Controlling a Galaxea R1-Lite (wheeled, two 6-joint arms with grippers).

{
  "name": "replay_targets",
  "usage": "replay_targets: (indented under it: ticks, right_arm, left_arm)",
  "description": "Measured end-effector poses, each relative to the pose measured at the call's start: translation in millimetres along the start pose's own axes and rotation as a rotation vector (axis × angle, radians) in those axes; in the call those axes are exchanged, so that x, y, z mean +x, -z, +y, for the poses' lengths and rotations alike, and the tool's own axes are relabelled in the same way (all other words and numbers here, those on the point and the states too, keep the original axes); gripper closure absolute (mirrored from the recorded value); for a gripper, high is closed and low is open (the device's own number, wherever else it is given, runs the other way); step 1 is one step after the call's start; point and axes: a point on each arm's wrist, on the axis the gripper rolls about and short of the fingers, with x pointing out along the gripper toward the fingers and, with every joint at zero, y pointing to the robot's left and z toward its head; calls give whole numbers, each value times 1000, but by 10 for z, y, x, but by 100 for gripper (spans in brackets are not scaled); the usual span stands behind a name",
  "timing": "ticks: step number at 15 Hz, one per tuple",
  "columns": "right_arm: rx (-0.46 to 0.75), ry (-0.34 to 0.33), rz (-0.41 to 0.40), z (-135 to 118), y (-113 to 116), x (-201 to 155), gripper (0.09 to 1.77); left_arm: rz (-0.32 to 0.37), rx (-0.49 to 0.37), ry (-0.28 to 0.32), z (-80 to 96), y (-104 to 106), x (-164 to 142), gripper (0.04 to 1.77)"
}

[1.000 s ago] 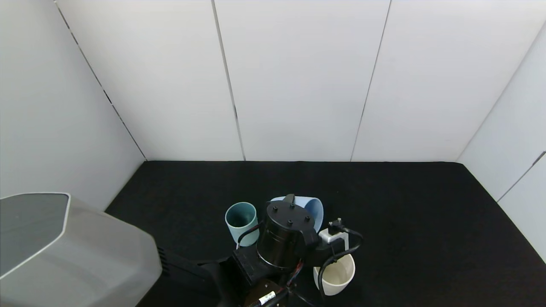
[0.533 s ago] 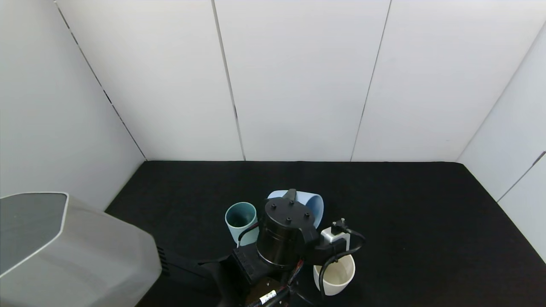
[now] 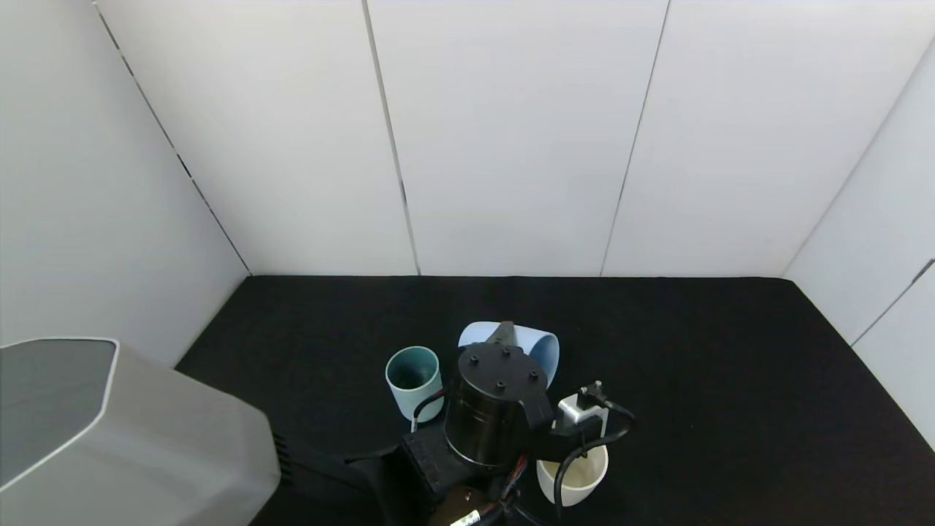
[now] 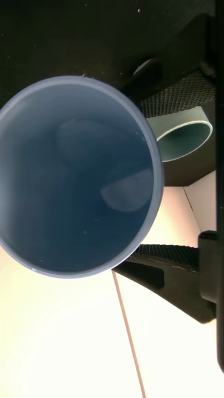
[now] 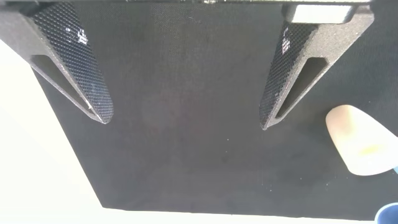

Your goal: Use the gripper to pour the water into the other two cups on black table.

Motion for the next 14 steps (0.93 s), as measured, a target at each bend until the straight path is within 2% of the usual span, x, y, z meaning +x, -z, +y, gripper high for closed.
replay_targets:
  ticks: [10, 14]
  right_arm:
    - [0, 0, 0, 0, 0, 0, 15]
    - [0, -1, 0, 0, 0, 0, 15]
  left_arm:
    - [-7, 104, 4, -56, -78, -92, 62]
    - [-22, 117, 5, -66, -110, -137, 62]
